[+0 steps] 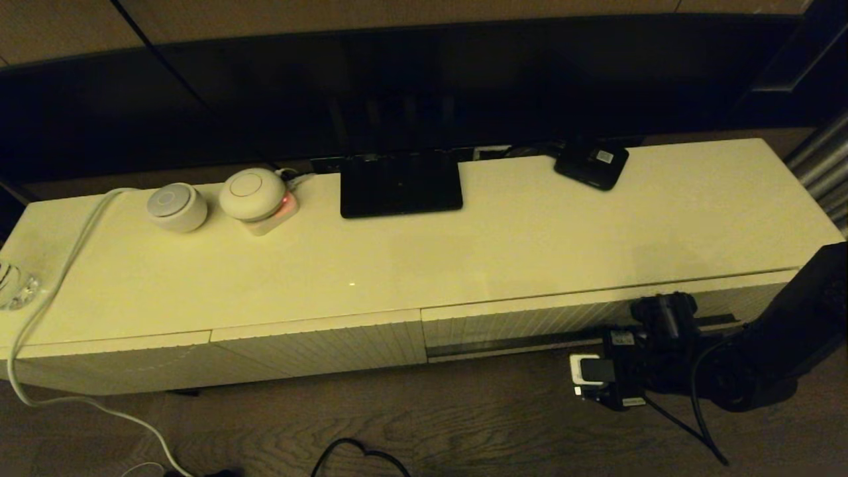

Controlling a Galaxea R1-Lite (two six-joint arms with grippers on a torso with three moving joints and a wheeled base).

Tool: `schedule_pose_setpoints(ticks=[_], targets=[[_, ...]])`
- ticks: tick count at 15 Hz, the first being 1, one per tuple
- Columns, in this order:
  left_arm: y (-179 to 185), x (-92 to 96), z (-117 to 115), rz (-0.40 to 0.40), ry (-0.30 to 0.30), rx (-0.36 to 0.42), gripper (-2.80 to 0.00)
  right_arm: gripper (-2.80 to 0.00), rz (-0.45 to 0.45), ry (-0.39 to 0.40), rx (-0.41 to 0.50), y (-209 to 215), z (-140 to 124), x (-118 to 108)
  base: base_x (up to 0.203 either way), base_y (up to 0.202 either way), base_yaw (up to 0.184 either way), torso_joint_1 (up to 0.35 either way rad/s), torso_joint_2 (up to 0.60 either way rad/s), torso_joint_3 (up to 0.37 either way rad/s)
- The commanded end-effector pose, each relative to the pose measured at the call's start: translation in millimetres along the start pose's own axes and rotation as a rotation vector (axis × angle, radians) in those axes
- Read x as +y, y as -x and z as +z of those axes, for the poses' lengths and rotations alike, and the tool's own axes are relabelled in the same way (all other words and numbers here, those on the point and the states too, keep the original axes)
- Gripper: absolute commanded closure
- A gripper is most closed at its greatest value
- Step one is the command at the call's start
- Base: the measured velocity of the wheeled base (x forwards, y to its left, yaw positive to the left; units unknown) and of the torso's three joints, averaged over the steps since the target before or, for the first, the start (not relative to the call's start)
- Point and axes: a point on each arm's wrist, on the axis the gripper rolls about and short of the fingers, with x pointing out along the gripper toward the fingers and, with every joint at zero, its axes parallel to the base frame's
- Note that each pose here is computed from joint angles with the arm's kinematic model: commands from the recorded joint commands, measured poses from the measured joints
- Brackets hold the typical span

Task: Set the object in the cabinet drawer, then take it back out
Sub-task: Open the drawer

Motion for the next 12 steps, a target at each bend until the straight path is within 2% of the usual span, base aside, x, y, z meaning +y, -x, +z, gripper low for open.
schedule_pose_setpoints(ticks=[1,3,7,12], targets=[[-0.2,-0.1,-0.8,0.000,0.000,0.003,0.00,-2.80,0.035,0.002,0.002,2.8,-1.6,10.9,0.000,0.000,0.000,0.000,0.00,0.000],[-0.2,-0.1,-0.8,0.000,-0.001,0.003,0.00,-2.80,0.073,-0.001,0.002,3.8,-3.1,21.8,0.000,0.000,0.000,0.000,0.00,0.000],[-0.2,-0.1,-0.8,0.000,0.000,0.003,0.00,-2.80,0.098,-0.004,-0.011,8.0,-3.4,29.0,0.000,0.000,0.000,0.000,0.00,0.000],[-0.2,-0.1,-0.8,0.000,0.000,0.003,0.00,-2.80,0.146,0.002,-0.025,22.7,-1.8,62.4,0.000,0.000,0.000,0.000,0.00,0.000]])
